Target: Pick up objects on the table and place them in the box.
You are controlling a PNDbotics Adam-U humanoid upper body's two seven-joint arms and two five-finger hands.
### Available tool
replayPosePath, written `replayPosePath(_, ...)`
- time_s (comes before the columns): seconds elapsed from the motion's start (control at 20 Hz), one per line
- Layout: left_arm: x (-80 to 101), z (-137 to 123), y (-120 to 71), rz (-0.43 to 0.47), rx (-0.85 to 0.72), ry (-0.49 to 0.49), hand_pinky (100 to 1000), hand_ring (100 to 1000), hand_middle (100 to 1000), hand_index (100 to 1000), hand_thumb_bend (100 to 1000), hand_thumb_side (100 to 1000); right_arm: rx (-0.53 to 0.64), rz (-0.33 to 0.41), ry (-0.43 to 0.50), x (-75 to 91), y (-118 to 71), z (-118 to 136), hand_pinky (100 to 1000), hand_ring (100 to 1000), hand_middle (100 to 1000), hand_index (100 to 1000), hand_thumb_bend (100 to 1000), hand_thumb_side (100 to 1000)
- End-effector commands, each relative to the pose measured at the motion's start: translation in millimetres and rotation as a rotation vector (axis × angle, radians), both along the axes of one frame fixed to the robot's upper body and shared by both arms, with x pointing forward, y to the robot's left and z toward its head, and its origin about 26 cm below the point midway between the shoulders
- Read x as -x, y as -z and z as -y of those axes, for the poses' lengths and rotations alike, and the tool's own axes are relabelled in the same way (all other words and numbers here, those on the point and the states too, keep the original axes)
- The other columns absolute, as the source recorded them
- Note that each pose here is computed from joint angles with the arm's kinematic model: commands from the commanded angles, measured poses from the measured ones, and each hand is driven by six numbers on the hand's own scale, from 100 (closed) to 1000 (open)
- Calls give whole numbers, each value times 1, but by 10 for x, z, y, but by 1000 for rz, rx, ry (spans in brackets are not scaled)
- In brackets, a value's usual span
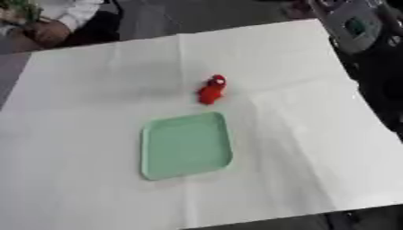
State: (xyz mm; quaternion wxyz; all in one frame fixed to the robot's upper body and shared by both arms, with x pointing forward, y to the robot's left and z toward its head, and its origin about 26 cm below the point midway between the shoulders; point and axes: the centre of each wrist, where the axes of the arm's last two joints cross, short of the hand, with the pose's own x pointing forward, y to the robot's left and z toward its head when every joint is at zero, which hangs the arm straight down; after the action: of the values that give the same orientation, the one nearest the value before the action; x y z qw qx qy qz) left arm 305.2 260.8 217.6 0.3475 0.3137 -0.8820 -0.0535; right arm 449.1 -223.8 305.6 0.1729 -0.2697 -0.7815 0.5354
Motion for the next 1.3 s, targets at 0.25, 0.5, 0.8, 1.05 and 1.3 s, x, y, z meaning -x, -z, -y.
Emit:
replayPosePath(0.25, 13, 47, -107, 38, -2, 33, 466, 606, 715, 842, 510, 779, 59, -2, 27, -181, 158, -138, 877, 100, 507, 862, 397, 902)
replayPosePath(0.5, 8, 60, -129, 48, 0, 39, 468, 607, 715, 842, 504, 783, 95, -34, -47, -203, 531, -366, 879, 100, 514, 845, 752, 882)
replayPosePath(0.8, 9, 49, -132, 47, -4, 33, 467, 606, 715, 842, 509, 779, 131, 5, -156, -50, 580, -464, 875, 100, 522, 839, 580, 823)
replayPosePath(1.05, 16, 25, -116, 34, -16, 25, 467, 606, 715, 842, 508, 779, 194, 27, -206, 75, 536, -524, 831, 100, 557, 861, 610, 813)
replayPosePath(1.3, 18, 15, -112, 32, -22, 22, 467, 606, 714, 842, 508, 781, 228, -14, -217, 132, 663, -601, 824, 100, 536, 858, 548, 833)
